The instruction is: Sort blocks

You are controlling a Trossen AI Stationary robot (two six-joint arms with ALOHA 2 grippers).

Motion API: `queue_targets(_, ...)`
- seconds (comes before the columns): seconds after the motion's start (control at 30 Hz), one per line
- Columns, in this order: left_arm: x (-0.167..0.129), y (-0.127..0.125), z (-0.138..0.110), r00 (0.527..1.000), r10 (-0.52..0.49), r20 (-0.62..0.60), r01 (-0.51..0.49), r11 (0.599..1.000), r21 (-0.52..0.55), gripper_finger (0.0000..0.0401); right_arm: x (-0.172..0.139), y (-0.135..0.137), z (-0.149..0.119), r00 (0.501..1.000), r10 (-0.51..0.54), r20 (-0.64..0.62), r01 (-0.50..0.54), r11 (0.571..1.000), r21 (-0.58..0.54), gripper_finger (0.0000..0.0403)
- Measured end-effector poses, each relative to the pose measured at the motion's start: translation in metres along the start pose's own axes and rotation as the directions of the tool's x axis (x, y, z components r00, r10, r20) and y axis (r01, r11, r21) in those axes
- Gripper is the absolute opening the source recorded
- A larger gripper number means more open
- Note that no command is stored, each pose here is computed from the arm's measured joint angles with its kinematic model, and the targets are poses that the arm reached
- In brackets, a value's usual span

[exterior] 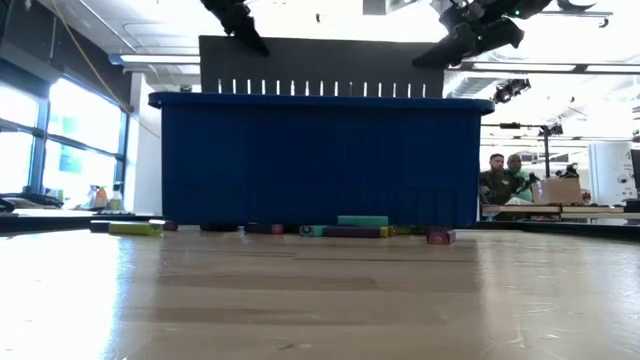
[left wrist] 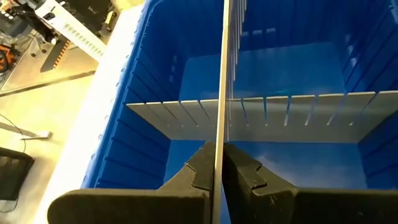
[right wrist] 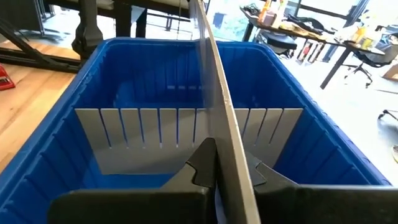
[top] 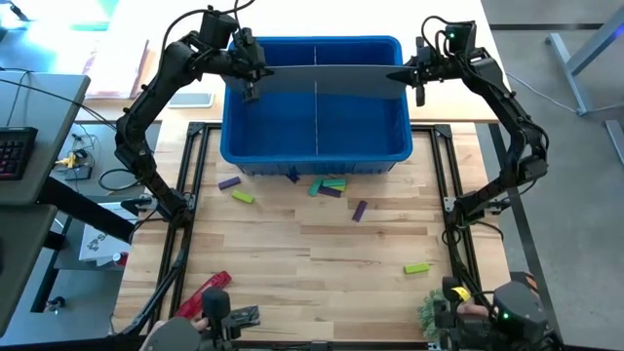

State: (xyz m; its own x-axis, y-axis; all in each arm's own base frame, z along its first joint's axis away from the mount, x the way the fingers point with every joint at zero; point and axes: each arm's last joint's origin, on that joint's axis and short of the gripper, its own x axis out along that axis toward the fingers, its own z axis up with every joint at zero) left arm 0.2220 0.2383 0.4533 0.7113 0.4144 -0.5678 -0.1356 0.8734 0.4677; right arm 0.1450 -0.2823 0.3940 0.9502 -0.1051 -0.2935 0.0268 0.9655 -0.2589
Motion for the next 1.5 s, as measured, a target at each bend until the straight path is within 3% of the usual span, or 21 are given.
queue_targets(0.53,0.000,-0.005,0.008,0.976,-0.141,0.163,0.136,0.990,0.041,0.0000,-0.006,0.007,0.011,0.997,0.041,0.059,-0.041,0.999,-0.002,0.0000)
queue_targets(1.0,-0.002,-0.005,0.007,0.981,-0.123,0.147,0.119,0.992,0.031,0.0000,-0.006,0.010,0.008,0.997,0.063,0.049,-0.065,0.997,0.031,0.0000)
queue_targets(1.5,-0.025,-0.009,0.011,0.981,-0.096,0.168,0.097,0.995,0.005,0.0000,-0.007,0.008,0.008,0.998,0.044,0.049,-0.045,0.999,0.018,0.0000)
